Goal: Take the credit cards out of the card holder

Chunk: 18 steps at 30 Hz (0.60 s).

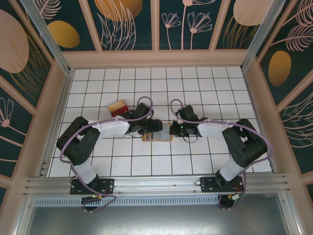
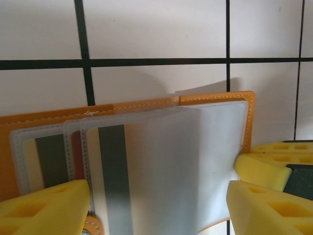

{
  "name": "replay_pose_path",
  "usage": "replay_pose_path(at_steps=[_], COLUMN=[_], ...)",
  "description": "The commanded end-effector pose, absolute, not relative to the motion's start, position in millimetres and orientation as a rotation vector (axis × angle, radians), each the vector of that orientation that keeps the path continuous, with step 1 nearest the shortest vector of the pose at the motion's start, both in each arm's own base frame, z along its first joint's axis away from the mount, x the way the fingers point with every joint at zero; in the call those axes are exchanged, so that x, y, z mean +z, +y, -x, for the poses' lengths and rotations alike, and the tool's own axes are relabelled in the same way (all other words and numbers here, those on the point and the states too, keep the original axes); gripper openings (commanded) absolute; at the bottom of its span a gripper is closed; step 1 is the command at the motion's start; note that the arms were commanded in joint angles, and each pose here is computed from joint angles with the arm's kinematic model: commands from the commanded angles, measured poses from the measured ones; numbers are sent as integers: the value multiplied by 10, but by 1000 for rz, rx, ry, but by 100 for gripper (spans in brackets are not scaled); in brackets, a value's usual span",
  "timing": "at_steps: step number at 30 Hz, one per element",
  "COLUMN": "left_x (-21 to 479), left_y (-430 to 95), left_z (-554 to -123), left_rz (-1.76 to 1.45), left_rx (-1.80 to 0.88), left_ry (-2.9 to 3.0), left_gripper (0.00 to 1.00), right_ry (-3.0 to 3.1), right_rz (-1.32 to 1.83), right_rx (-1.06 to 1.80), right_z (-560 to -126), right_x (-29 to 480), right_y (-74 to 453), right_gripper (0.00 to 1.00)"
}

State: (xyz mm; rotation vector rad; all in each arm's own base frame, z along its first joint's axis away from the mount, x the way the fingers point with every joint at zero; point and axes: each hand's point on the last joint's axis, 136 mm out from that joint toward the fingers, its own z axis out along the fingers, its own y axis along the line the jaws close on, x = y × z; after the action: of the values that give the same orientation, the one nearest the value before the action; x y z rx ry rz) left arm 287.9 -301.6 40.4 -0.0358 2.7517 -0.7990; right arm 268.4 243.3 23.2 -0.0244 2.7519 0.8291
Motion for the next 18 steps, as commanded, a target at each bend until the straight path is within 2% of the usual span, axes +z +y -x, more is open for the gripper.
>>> replay_pose_path(at_steps=[1,9,13,15,18], left_x=[457,532,576,569,642], left_y=[-3186,-3172,-3151,-3127,-3143], left_z=[-2852,-2861,-2859,-2848,-2910], left_rz=[-22,-36,-42,-47,-54], left_rx=[-904,-899,-887,-871,-859], left_ry=[2745,2727,2720,2727,2708], left_gripper=[75,91,94,94,94], right_ry=[2795,2791,2781,2760,2733], right_rz=[25,26,9,2,-2], right_rx=[820,811,784,780,762], right_z=[-2623,-2644,-2685,-2718,-2788], right_x=[136,144,180,241,353], right_y=[2457,2456,2430,2418,2390], right_gripper=[0,1,16,18,27])
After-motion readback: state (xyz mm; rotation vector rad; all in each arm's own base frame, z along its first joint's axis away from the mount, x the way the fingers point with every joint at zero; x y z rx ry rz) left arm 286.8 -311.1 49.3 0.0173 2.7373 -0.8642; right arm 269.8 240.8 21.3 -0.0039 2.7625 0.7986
